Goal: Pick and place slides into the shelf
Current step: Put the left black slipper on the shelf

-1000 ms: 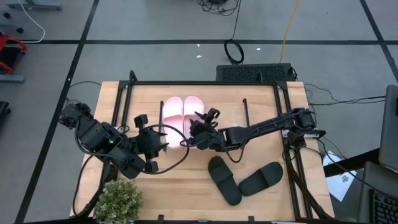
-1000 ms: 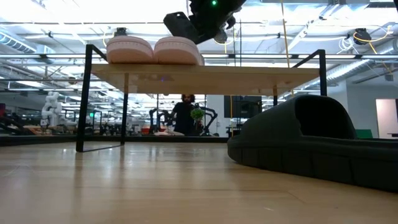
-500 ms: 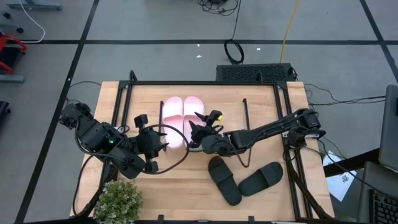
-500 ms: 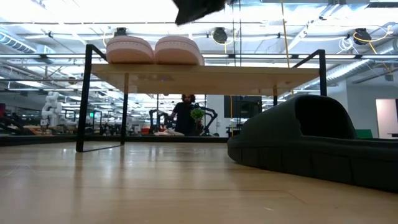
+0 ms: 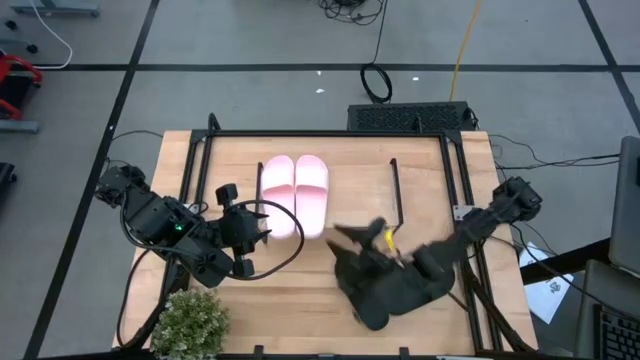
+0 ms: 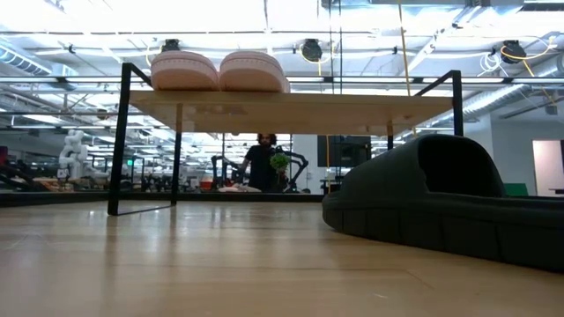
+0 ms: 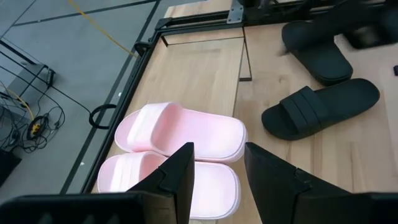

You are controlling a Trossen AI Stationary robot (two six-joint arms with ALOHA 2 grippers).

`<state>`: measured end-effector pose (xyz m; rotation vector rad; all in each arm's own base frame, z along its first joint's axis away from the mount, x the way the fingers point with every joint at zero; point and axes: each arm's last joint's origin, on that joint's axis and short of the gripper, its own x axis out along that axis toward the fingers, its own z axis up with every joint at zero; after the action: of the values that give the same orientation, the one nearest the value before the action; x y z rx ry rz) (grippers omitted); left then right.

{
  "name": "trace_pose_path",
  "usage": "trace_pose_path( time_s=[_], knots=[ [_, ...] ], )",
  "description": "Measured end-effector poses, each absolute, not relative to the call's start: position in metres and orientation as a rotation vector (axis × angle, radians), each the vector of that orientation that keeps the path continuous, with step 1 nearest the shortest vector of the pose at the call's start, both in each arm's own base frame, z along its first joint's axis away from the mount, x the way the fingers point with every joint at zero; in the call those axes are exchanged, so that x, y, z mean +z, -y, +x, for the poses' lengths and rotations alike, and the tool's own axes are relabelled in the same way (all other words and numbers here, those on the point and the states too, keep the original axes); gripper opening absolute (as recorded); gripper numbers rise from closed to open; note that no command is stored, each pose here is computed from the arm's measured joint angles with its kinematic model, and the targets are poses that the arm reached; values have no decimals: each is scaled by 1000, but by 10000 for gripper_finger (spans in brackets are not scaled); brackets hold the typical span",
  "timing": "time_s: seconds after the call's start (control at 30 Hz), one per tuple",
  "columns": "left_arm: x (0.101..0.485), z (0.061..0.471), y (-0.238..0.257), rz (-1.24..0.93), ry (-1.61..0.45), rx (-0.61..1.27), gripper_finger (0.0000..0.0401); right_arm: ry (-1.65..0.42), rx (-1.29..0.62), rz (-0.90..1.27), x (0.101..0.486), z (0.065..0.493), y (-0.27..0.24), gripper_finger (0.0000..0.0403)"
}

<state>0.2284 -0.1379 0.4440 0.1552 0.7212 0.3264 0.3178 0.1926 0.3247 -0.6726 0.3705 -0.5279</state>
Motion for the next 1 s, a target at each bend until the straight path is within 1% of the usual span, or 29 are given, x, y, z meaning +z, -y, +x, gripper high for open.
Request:
trace_pose_path(
  time_s=[0.1, 0.2, 0.3, 0.37, 0.53, 0.67, 0.87, 1.0],
  knots=[
    [444, 228, 138, 155, -721, 326, 141, -418, -357, -692, 312, 293, -219, 199],
    [444, 228, 138, 155, -721, 326, 141, -467, -164, -571, 302, 274, -239, 199],
    [444, 229, 138, 152, -719, 326, 141, -520, -79, -430, 292, 266, -250, 199],
    [445, 230, 139, 139, -708, 325, 141, -559, -57, -382, 280, 260, -253, 199],
    [449, 235, 146, 95, -656, 257, 141, -633, -62, -320, 249, 250, -250, 199],
    [445, 253, 165, 121, -619, 152, 140, -679, -97, -303, 236, 245, -245, 199],
    [412, 289, 205, 174, -662, 8, 140, -803, -201, -314, 227, 232, -231, 199],
    [382, 313, 225, 179, -707, -3, 140, -917, -281, -304, 223, 221, -220, 199]
  ],
)
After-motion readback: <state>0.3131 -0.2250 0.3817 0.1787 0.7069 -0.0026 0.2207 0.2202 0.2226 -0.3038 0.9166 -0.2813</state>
